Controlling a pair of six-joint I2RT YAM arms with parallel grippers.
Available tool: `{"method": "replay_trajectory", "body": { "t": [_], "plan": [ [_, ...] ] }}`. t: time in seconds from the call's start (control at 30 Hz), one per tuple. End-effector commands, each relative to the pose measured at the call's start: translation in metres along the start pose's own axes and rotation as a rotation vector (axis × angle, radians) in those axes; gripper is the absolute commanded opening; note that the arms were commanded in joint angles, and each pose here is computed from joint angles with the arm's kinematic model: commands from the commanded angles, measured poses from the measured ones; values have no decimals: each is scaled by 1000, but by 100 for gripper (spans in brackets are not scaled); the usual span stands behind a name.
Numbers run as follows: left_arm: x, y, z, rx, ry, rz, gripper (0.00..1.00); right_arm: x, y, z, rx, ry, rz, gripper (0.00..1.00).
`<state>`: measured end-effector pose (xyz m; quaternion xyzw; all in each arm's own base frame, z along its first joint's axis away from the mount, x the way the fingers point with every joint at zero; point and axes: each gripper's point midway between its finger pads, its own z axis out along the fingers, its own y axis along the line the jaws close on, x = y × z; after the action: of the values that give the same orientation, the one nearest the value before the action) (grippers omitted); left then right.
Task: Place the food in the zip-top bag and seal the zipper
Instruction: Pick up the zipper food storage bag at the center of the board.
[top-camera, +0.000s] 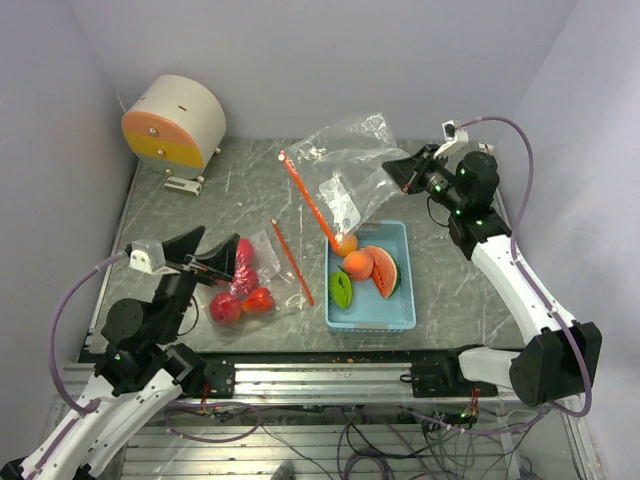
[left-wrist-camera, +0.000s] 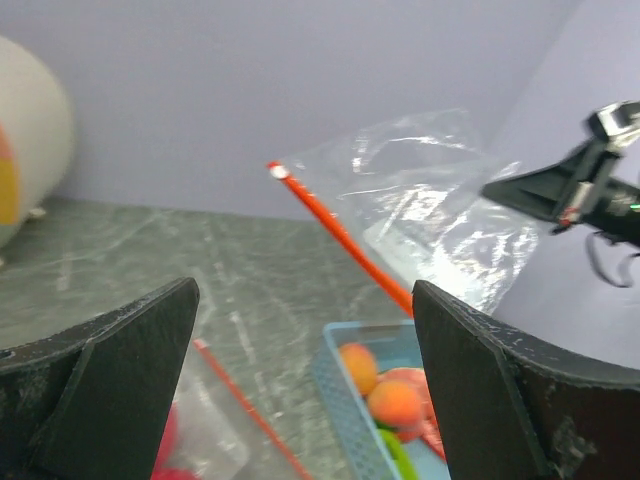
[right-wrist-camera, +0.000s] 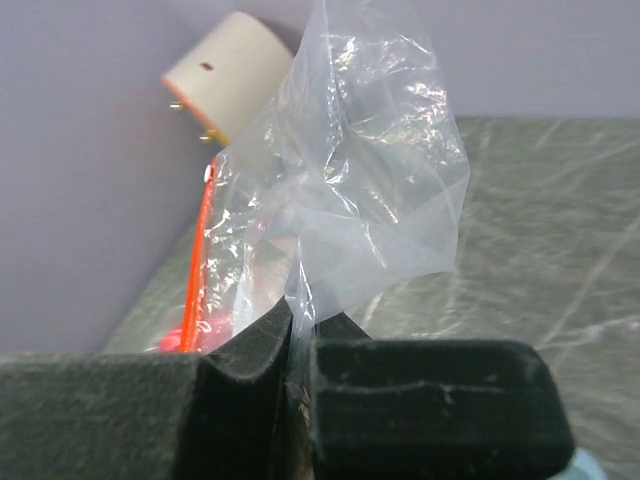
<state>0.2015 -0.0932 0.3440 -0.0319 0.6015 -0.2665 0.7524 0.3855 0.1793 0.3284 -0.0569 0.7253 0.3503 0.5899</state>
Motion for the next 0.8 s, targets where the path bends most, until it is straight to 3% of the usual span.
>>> {"method": "replay_trajectory", "body": {
  "t": [0.0, 0.07, 0.4, 0.63, 0.77],
  "plan": [
    [-18, -47, -5, 262, -139, -181, 97, -10, 47, -22, -285, -13, 174, 0],
    [-19, -58, -8, 335, -173, -215, 92, -9, 59, -31, -368, -10, 276, 0],
    [-5, -85, -11, 537, -242, -375, 69, -35, 106, -67, -685, -95, 455, 0],
    [34, -90, 6, 567, -190, -424, 62, -50, 119, -79, -766, -129, 497, 0],
    [29, -103, 12, 638, -222, -449, 62, -53, 122, -81, -765, -131, 490, 0]
  ]
}}
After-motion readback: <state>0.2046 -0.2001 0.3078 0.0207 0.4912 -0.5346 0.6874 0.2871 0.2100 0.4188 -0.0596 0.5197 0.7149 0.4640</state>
